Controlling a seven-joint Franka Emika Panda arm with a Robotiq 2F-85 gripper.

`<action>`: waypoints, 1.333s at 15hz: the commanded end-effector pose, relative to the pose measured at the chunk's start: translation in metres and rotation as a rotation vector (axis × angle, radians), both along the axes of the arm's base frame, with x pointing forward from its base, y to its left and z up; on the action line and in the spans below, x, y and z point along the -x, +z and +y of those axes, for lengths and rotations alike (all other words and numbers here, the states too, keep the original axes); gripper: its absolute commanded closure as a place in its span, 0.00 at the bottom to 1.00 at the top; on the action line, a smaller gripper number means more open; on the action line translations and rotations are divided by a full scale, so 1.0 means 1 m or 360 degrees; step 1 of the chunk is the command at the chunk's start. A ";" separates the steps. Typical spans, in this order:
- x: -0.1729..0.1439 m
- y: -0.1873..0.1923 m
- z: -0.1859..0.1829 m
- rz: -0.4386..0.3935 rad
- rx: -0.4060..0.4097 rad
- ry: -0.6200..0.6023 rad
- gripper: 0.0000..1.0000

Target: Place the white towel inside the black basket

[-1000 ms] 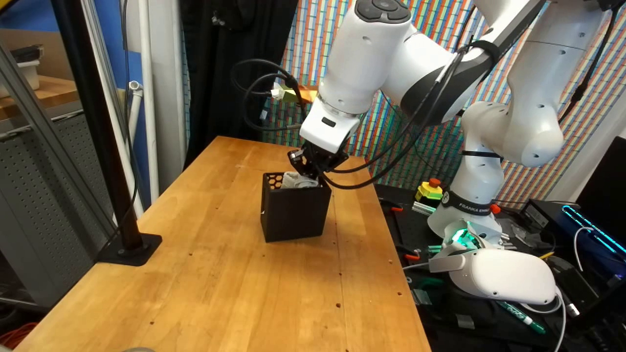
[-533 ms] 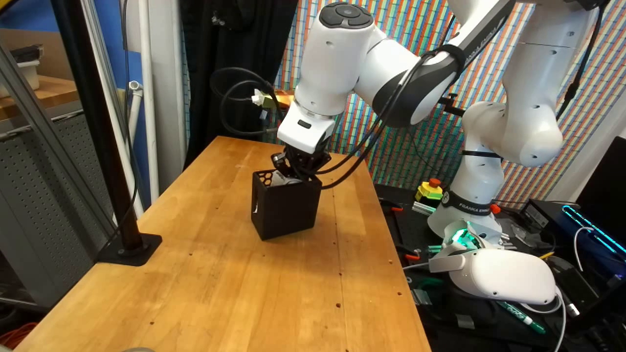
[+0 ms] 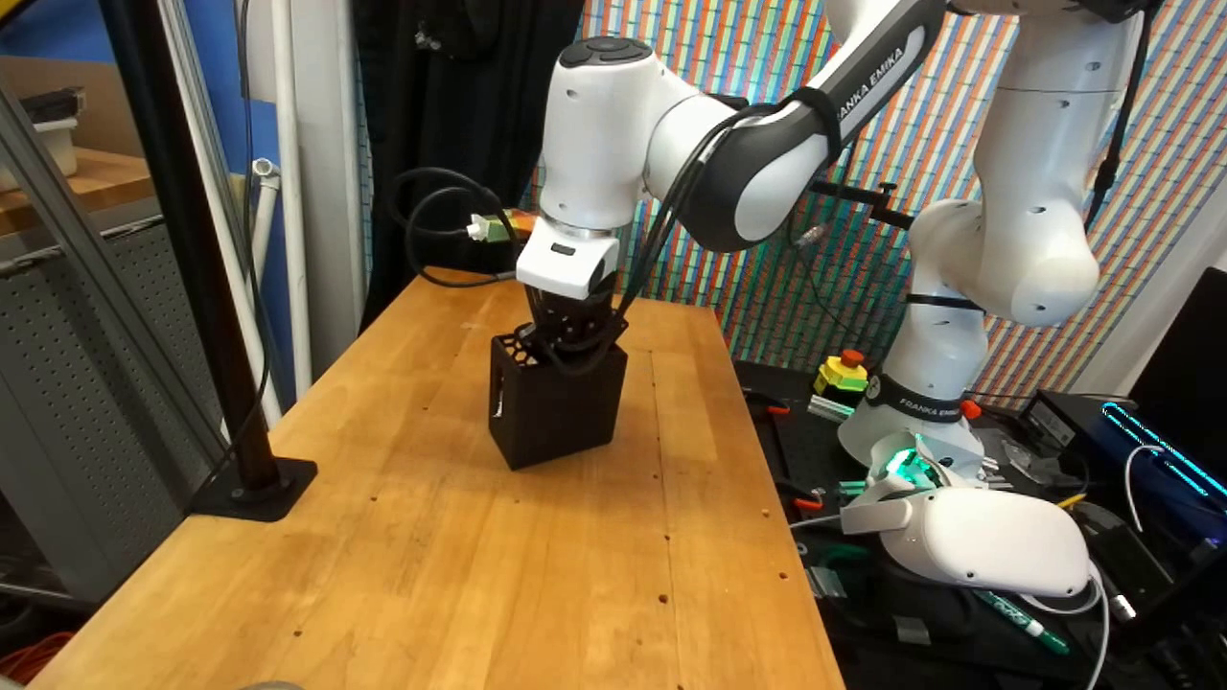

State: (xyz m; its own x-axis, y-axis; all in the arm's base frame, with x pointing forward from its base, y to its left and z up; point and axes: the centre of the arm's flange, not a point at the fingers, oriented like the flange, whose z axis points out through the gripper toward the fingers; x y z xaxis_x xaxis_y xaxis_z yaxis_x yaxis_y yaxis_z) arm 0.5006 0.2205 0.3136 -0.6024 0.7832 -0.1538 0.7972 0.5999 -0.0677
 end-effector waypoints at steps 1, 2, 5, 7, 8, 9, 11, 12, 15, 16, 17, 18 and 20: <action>-0.014 -0.026 -0.021 0.0154 -0.0134 -0.0020 0.91; -0.013 -0.028 -0.025 0.0179 -0.0159 -0.0037 0.91; -0.009 -0.021 -0.025 0.0185 -0.0199 -0.0062 0.91; -0.005 -0.015 -0.020 0.0170 -0.0186 -0.0063 0.91; -0.001 -0.011 -0.017 0.0157 -0.0169 -0.0058 0.91; 0.004 -0.002 -0.012 0.0135 -0.0149 -0.0047 0.91; 0.017 0.014 0.003 0.0075 -0.0086 0.0001 0.91; 0.024 0.023 0.013 0.0038 -0.0053 0.0037 0.91; 0.045 0.050 0.041 -0.0067 0.0055 0.0146 0.91; 0.052 0.060 0.050 -0.0100 0.0096 0.0169 0.91; 0.060 0.069 0.057 -0.0136 0.0133 0.0190 0.91; 0.067 0.079 0.063 -0.0170 0.0166 0.0205 0.91; 0.080 0.096 0.071 -0.0243 0.0224 0.0211 0.91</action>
